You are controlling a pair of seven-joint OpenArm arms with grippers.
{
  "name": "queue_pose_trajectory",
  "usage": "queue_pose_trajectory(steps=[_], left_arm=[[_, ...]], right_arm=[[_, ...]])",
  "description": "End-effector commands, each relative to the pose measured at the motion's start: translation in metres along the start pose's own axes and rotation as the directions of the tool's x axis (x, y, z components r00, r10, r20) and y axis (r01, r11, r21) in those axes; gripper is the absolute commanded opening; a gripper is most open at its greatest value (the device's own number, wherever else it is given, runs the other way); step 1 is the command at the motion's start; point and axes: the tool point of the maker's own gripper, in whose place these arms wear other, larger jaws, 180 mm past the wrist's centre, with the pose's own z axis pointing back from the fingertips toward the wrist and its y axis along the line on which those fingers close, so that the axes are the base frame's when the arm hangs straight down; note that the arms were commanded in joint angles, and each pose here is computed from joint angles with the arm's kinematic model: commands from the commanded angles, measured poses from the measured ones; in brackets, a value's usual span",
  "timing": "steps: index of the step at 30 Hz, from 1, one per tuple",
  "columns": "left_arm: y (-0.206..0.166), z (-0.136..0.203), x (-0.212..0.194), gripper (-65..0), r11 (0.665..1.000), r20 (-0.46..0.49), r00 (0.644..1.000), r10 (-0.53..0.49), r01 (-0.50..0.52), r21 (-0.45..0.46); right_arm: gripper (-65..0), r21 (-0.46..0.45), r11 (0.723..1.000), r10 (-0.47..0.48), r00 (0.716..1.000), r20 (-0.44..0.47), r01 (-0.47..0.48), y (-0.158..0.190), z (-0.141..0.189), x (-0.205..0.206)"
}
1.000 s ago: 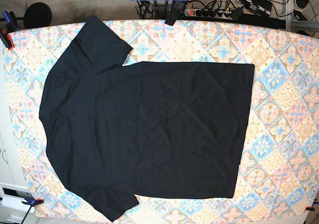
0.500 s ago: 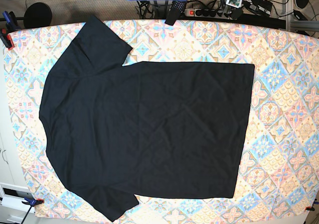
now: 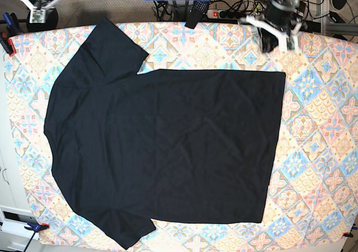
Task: Fold the T-shirt properly
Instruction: 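Lower both grippers and grasp the shirt's shoulder corners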
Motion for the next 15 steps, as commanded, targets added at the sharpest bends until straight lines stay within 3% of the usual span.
queue_pose_trajectory(steps=[1,8,12,15], left_arm=[[0.006,0.001,0.014,-53.9,1.000,0.030,1.000,0.008,-0.008,0.001],[0.023,-0.020,0.058,-38.7,0.973,0.063,0.971,0.229,-0.226,-0.054],[0.040,-0.036,0.063,-37.5,0.939,0.059,0.938,0.342,-0.339,-0.057],[0.053,-0.052,0.054,-37.1,0.891,0.032,0.891,0.452,-0.450,-0.053]], right_arm=[[-65.0,0.011,1.000,0.007,1.000,0.004,-0.007,0.004,0.004,0.001],[-65.0,0.066,0.998,0.001,1.000,0.010,-0.001,0.025,0.004,0.002],[-65.0,0.066,0.998,0.000,1.000,0.011,-0.001,0.025,0.004,0.003],[-65.0,0.063,0.998,0.000,1.000,0.013,-0.001,0.024,0.004,0.003]])
